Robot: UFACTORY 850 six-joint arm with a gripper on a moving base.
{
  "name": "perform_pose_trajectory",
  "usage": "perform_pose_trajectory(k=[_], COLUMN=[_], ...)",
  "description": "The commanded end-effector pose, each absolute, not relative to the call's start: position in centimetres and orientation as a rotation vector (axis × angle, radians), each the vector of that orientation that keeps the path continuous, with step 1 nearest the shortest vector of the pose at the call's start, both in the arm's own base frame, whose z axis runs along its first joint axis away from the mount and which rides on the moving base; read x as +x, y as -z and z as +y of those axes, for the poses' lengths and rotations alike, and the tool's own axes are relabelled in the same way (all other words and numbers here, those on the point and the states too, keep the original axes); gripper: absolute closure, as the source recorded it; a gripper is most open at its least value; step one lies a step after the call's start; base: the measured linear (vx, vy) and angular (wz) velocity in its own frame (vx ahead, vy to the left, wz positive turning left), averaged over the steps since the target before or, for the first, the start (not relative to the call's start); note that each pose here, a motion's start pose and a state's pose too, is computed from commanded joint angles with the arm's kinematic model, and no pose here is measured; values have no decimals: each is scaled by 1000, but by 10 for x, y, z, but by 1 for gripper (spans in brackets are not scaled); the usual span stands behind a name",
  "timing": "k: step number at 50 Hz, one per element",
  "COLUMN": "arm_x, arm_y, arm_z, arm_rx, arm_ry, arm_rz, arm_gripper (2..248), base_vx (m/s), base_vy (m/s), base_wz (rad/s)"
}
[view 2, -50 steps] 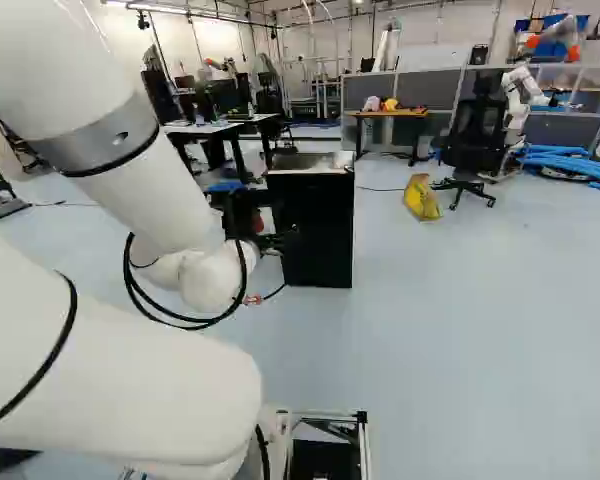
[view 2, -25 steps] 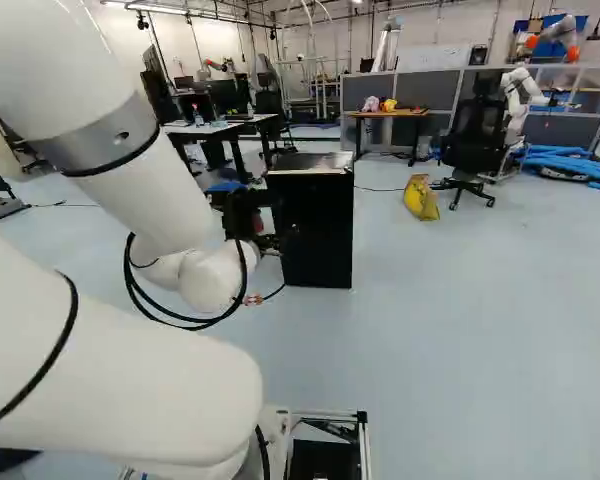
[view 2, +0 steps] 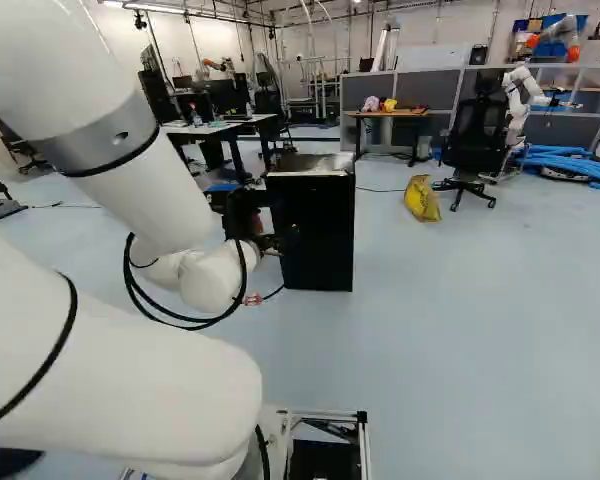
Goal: Grab a drink from the fridge
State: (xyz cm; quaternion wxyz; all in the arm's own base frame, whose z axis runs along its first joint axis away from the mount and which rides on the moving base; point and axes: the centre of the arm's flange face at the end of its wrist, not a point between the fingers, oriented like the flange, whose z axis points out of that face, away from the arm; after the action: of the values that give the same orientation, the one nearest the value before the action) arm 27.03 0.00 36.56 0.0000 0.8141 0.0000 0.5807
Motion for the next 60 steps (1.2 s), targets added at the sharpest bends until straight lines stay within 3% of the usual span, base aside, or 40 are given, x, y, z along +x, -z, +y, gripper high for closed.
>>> perform_pose_trajectory(k=[60], arm_x=[270], arm_y=[-366], arm_z=[0], arm_rx=[2558], arm_ry=[-1824], arm_rz=[0], arm_gripper=[3], base_vx=[99], base_vy=[48], base_wz=[-14])
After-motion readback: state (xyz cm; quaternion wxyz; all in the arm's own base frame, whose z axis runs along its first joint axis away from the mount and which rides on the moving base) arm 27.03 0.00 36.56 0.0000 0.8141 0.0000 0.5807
